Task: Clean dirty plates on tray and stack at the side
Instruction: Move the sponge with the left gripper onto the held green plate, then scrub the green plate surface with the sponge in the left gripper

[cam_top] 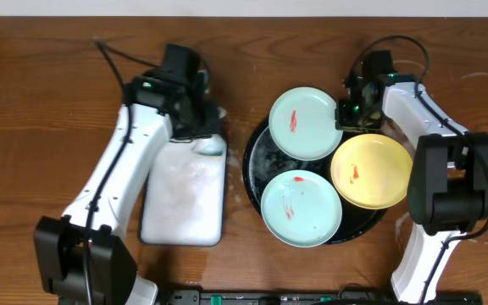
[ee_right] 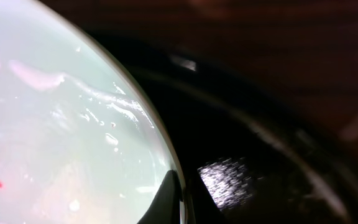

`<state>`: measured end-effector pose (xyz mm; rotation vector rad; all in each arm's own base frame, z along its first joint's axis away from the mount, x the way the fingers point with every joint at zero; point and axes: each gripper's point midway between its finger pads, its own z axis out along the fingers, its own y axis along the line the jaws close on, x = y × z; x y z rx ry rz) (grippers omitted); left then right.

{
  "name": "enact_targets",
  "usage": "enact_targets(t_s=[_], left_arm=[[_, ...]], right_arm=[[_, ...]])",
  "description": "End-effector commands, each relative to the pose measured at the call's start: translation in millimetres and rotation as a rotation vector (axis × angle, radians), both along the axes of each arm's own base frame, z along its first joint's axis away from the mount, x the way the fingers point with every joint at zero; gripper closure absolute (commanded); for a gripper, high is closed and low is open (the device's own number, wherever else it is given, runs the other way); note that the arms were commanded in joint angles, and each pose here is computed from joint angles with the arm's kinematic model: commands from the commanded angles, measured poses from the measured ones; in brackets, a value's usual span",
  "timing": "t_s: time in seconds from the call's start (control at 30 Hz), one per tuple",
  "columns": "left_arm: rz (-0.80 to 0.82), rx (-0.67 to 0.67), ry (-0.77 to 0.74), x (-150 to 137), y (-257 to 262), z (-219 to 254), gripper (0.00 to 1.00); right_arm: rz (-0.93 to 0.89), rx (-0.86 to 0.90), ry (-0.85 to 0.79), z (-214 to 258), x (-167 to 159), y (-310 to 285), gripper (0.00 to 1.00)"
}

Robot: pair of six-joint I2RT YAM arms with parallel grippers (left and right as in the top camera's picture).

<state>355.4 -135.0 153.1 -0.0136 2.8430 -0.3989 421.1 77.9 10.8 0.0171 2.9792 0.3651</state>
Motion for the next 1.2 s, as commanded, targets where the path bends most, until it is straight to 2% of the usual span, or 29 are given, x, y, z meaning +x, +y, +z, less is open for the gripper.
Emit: enact_targets(t_s=[0.0,0.17,0.4,0.57,0.7,0.87,0.97,1.07,1.17], left_arm=[[-0.071,-0.038,-0.063,6,-33,8,0.93],[-0.076,-0.083,-0.082,16,-73,-6,0.92],[-0.131,-0.148,-0.091,28,-141,-48,0.93],[-0.140,-0.273,-0.005,23,-195,-93,0.93],[-0.111,-0.328,0.073,17,-217,-129,0.93],[-0.066,-0.243,0.175,8,-201,-183,0.92],[-0.016,-0.088,0.160,17,-161,-202,0.92],[0.053,0.120,0.099,40,-105,-195,0.93],[0.058,0.221,0.047,62,-83,-173,0.93]], right_arm=[[-0.005,-0.047,0.041,7,-16,4,0.99],[0.008,-0.081,0.117,6,-36,5,0.99],[0.006,-0.156,0.094,5,-32,-4,0.99],[0.008,-0.157,0.099,5,-33,-4,0.99],[0.008,-0.156,0.099,5,-33,-4,0.99],[0.008,-0.157,0.108,5,-35,-4,0.99],[0.009,-0.159,0.116,5,-37,-5,0.99],[0.011,-0.161,0.132,4,-41,-5,0.99],[0.010,-0.162,0.132,4,-41,-5,0.99]])
